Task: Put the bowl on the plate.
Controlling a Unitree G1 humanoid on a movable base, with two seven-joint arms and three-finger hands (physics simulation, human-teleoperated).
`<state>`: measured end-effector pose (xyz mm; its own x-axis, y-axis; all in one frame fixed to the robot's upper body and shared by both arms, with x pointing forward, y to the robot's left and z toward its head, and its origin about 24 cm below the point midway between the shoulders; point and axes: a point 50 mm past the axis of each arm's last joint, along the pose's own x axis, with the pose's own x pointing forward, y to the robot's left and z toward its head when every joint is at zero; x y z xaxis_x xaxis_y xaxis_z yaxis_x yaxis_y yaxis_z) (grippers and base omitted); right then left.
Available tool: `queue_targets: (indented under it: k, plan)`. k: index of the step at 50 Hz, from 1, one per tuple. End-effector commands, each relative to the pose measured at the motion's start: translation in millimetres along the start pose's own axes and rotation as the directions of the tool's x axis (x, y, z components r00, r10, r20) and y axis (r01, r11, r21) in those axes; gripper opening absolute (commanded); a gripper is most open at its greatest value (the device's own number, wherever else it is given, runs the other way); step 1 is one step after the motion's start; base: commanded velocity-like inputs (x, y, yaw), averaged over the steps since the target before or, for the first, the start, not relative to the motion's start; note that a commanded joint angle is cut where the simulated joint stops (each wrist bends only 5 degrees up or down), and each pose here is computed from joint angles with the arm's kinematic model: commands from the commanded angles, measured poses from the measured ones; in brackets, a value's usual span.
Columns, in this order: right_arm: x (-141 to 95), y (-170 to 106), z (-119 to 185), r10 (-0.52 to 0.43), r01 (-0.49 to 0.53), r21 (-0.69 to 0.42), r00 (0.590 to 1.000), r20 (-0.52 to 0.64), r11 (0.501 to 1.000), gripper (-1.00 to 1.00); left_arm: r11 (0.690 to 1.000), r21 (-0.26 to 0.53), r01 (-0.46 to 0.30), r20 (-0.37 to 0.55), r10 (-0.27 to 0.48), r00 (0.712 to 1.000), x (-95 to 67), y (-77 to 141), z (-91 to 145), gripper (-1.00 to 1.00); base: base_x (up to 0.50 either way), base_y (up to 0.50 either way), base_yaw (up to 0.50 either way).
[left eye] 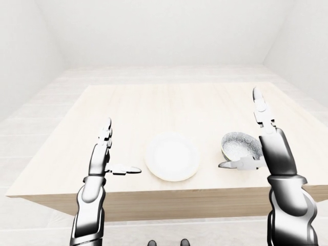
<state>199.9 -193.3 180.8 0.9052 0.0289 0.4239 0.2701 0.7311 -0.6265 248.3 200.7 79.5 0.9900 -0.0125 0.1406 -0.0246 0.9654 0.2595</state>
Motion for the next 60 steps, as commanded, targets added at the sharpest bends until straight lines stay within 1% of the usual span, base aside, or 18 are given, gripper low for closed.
queue_targets:
  k: [1,4,9,10,11,14,17,22,35,38,44,46,50,51,54,55,60]
  plan:
    - [2.6,2.4,-17.9,0.001,-0.005,-0.054,0.997,-0.080,0.999,1.00,1.000,0.001,-0.004,0.001,0.004,1.000,0.0,0.1,-0.3,1.00,0.00,0.00,0.00]
    - [3.7,6.3,-25.6,0.021,-0.030,-0.080,0.993,-0.113,0.996,1.00,1.000,0.007,0.000,-0.001,0.000,1.000,-0.2,-1.8,-1.9,1.00,0.00,0.00,0.00]
    - [4.7,21.3,-41.0,0.081,-0.105,-0.126,0.980,-0.183,0.986,1.00,1.000,0.006,0.006,-0.003,-0.006,1.000,-0.5,-2.4,-1.6,1.00,0.00,0.00,0.00]
    - [4.7,21.3,-41.1,0.081,-0.105,-0.126,0.980,-0.183,0.986,1.00,1.000,0.006,0.006,-0.003,-0.006,1.000,-0.5,-2.4,-1.5,1.00,0.00,0.00,0.00]
    - [5.3,27.6,-45.0,0.098,-0.128,-0.139,0.975,-0.201,0.982,1.00,1.000,0.006,0.007,-0.001,-0.007,1.000,-1.0,-2.2,-0.6,1.00,0.00,0.00,0.00]
    - [6.4,30.5,-48.5,0.101,-0.133,-0.135,0.971,-0.216,0.982,1.00,1.000,0.004,0.005,-0.001,-0.005,1.000,-1.0,-1.8,-0.3,1.00,0.00,0.00,0.00]
    - [6.4,35.4,-47.5,0.138,-0.171,-0.140,0.966,-0.218,0.975,1.00,1.000,0.002,0.003,-0.006,-0.003,1.000,1.0,-1.3,-1.8,1.00,0.00,0.00,0.00]
    - [7.3,35.8,-47.5,0.138,-0.174,-0.152,0.965,-0.221,0.973,1.00,1.000,0.004,0.003,-0.013,-0.003,1.000,3.1,-1.4,-3.7,1.00,0.00,0.00,0.00]
    - [11.4,34.1,-49.1,0.144,-0.188,-0.186,0.963,-0.228,0.964,1.00,1.000,0.003,0.005,-0.012,-0.005,1.000,2.6,-2.1,-3.8,1.00,0.00,0.00,0.00]
    - [11.4,33.4,-49.2,0.141,-0.187,-0.192,0.963,-0.230,0.963,1.00,1.000,-0.001,0.026,-0.026,-0.026,0.999,3.2,-3.8,-5.3,1.00,0.00,0.00,0.00]
    - [12.3,31.1,-48.9,0.142,-0.193,-0.214,0.962,-0.232,0.958,1.00,1.000,0.000,0.016,-0.023,-0.016,1.000,5.0,-3.4,-4.5,1.00,0.00,0.00,0.00]
    - [13.7,29.2,-50.3,0.115,-0.175,-0.255,0.965,-0.236,0.951,1.00,1.000,0.002,0.015,-0.024,-0.015,1.000,5.8,-3.8,-4.8,1.00,0.00,0.00,0.00]
    - [14.0,31.8,-55.5,0.112,-0.187,-0.286,0.960,-0.258,0.940,1.00,1.000,0.002,0.014,-0.026,-0.014,1.000,6.6,-3.6,-5.3,1.00,0.00,0.00,0.00]
    - [14.8,31.4,-57.8,0.085,-0.170,-0.318,0.961,-0.262,0.933,1.00,1.000,0.003,0.013,-0.027,-0.013,1.000,6.8,-3.6,-5.8,1.00,0.00,0.00,0.00]
    - [15.1,33.1,-61.9,0.075,-0.170,-0.339,0.958,-0.276,0.925,1.00,1.000,0.003,0.015,-0.028,-0.015,1.000,6.7,-3.8,-6.2,1.00,0.00,0.00,0.00]
    - [15.6,34.8,-65.1,0.067,-0.171,-0.362,0.957,-0.283,0.916,1.00,1.000,0.004,0.015,-0.027,-0.015,1.000,6.5,-3.8,-6.2,1.00,0.00,0.00,0.00]
    - [16.5,41.5,-77.2,0.075,-0.214,-0.420,0.943,-0.325,0.882,1.00,1.000,0.003,0.014,-0.025,-0.014,1.000,6.1,-3.0,-5.3,1.00,0.00,0.00,0.00]
